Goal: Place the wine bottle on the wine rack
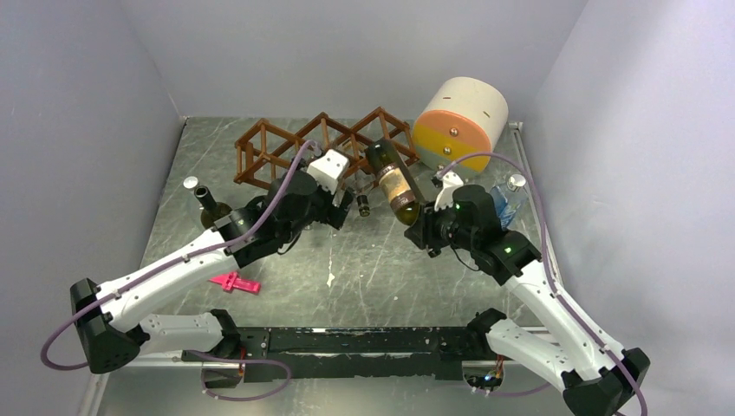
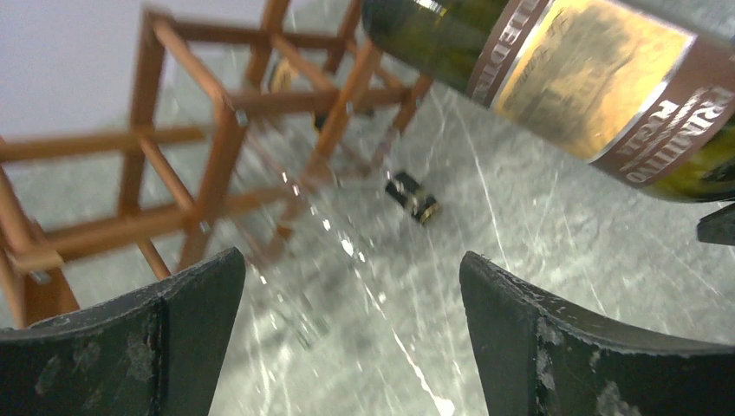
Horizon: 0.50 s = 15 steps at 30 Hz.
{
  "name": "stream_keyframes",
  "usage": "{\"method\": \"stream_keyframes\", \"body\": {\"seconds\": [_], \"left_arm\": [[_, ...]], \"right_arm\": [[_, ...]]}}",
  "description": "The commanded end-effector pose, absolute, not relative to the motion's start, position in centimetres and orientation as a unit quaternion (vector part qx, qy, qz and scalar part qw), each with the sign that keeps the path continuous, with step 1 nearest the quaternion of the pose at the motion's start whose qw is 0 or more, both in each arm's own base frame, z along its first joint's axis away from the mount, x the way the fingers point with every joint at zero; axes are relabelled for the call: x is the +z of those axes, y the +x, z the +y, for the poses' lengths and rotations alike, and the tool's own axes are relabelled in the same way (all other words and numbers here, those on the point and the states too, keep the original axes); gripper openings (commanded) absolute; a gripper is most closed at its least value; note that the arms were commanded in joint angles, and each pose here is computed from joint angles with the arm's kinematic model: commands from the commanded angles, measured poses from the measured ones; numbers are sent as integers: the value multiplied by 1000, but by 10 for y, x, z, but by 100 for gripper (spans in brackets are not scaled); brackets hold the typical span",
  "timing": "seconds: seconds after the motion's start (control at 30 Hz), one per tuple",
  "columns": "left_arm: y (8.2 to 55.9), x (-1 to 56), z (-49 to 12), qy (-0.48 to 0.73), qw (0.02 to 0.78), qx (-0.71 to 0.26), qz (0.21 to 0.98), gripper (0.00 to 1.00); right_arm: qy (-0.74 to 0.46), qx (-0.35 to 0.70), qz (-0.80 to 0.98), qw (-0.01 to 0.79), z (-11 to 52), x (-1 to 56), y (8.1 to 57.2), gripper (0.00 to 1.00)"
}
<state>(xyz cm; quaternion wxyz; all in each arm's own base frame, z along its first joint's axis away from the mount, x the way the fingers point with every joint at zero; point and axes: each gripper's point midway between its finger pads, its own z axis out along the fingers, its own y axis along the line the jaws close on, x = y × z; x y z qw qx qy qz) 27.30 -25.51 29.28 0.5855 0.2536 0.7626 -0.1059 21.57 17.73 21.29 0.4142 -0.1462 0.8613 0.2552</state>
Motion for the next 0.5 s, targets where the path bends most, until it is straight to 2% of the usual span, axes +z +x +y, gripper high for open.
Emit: {"method": "stream_keyframes", "body": {"seconds": [0.0,0.23,0.47], "left_arm": [[264,246,-238,184,524,-102,826,98],[265,242,-234,163,548,-118,812,98],[259,256,-228,151,574,-143,792,98]], "right_arm": [[-152,274,837,450,186,231,226,0],[-137,186,872,431,162,207,239,0],[-146,172,880,417,161,202,240,0]]}}
